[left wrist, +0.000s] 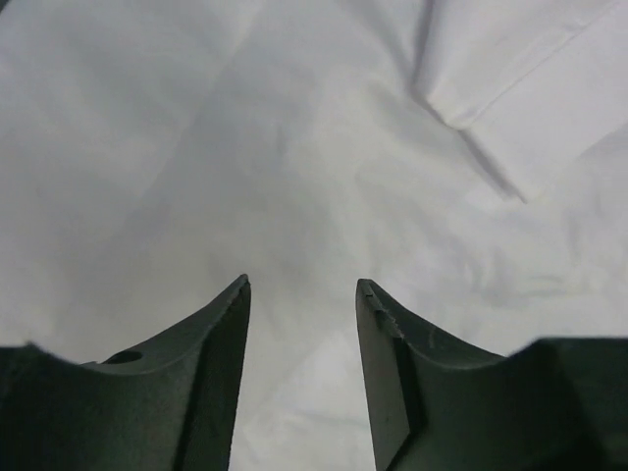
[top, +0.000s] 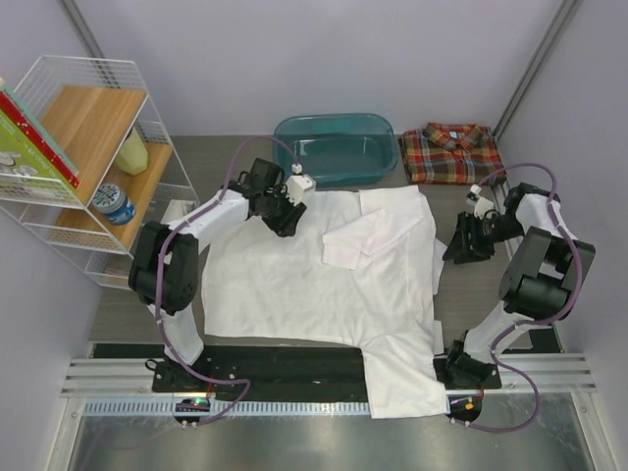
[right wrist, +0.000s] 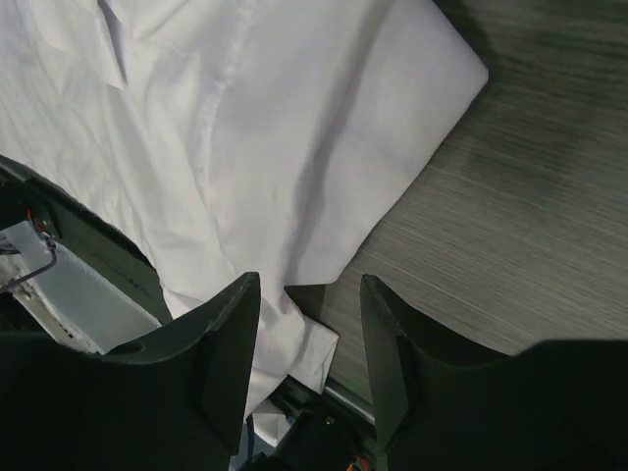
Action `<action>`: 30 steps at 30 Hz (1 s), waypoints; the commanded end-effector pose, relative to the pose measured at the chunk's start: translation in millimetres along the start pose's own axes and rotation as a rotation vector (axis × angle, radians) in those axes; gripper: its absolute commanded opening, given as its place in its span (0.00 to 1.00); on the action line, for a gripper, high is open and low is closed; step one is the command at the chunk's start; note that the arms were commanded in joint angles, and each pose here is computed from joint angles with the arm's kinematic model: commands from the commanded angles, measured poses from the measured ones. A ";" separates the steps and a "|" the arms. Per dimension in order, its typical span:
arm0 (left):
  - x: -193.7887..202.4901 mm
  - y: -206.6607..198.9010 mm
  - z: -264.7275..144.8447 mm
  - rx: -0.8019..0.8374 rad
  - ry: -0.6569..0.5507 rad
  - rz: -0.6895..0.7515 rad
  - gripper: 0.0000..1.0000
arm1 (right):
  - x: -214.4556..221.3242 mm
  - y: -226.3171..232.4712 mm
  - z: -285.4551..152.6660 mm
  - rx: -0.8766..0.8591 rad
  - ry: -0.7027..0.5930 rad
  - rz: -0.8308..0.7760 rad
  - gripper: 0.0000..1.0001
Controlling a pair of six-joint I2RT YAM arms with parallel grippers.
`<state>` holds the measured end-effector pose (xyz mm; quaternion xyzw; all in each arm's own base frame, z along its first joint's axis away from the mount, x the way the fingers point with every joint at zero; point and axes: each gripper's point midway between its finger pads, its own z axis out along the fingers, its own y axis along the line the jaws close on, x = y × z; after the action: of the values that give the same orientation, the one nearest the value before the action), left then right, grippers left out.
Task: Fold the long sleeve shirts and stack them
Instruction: Flatten the shirt out
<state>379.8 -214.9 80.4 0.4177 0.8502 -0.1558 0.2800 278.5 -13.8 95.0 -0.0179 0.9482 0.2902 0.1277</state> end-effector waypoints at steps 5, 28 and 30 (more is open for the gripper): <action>-22.1 -91.1 -20.3 0.197 -0.052 0.177 0.54 | 51.5 -19.3 25.2 -0.004 0.152 0.134 0.48; 20.0 -71.8 -26.6 0.085 0.027 0.210 0.52 | 76.4 -12.7 58.7 -0.419 0.292 0.351 0.30; 26.7 -67.9 -24.2 0.075 0.053 0.206 0.52 | 74.8 -11.4 55.9 -0.422 0.277 0.331 0.20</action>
<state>296.6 -236.2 83.0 0.5143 0.8047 -0.1661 0.2456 222.1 8.2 22.0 0.0773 0.8724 0.4796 -0.0540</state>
